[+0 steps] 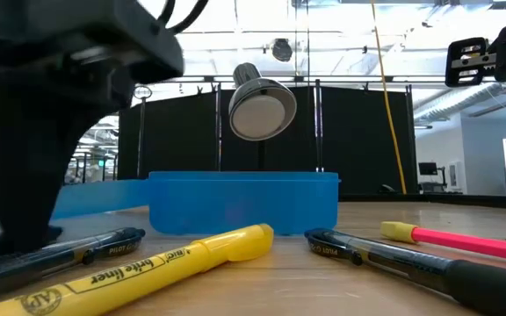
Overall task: Pick & place school supplies into a supply box
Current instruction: Put the left black pen into the blue supply box
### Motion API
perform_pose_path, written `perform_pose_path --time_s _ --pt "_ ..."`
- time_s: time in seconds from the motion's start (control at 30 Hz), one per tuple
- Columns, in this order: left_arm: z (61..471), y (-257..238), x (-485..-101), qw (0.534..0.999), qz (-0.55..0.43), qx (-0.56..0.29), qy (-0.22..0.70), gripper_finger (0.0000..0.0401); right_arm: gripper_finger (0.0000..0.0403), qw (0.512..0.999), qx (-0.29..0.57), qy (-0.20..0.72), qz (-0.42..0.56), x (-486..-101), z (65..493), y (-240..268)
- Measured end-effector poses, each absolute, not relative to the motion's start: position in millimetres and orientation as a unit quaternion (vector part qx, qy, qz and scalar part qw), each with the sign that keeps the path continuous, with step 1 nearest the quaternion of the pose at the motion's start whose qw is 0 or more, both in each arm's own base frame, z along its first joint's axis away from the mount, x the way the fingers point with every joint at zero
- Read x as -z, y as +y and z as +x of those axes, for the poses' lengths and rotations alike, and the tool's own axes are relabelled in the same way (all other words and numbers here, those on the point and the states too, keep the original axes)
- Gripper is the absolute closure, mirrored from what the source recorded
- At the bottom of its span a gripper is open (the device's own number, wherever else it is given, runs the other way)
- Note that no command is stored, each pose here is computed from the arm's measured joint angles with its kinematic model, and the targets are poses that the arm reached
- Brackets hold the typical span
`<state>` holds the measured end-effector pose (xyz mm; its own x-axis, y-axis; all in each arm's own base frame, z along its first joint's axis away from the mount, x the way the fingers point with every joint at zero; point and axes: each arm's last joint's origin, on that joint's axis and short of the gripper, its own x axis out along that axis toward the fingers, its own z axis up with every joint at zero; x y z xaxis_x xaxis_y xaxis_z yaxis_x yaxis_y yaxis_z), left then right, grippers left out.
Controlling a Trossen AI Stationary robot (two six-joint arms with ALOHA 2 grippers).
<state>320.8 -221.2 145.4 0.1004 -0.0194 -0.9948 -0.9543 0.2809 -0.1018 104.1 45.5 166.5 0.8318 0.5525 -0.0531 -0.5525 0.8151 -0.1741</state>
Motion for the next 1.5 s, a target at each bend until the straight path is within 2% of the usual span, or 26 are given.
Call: perform_pose_path --time_s 0.47,0.53,0.73,0.77,0.93,1.27,1.5 --pt "326.7 -215.7 -140.5 0.583 -0.452 -0.396 0.547 0.0248 0.0403 0.953 -0.290 0.003 -0.091 -166.0 104.1 45.5" --pt "326.7 -216.3 -135.0 0.579 -0.448 -0.402 0.549 0.0267 0.0403 0.953 -0.290 0.003 -0.091 -166.0 104.1 45.5" --pt "326.8 -218.9 -119.1 0.573 -0.425 -0.397 0.577 0.0364 0.0403 0.953 -0.290 0.002 -0.091 -166.0 104.1 45.5" --pt "327.1 -219.1 -118.5 0.574 -0.424 -0.396 0.578 0.0368 0.0403 0.953 -0.290 0.002 -0.091 -166.0 104.1 45.5" --pt "326.1 -219.9 -121.2 0.581 -0.424 -0.391 0.574 0.0368 0.0403 0.953 -0.290 0.002 -0.090 -166.1 104.1 45.5" --pt "312.5 -232.2 -159.8 0.656 -0.436 -0.370 0.492 0.0377 0.0403 0.954 -0.290 0.002 -0.082 -166.5 104.1 45.5" --pt "307.7 -236.4 -165.0 0.657 -0.435 -0.360 0.499 0.0395 0.0403 0.954 -0.289 0.000 -0.082 -167.1 104.1 45.5"
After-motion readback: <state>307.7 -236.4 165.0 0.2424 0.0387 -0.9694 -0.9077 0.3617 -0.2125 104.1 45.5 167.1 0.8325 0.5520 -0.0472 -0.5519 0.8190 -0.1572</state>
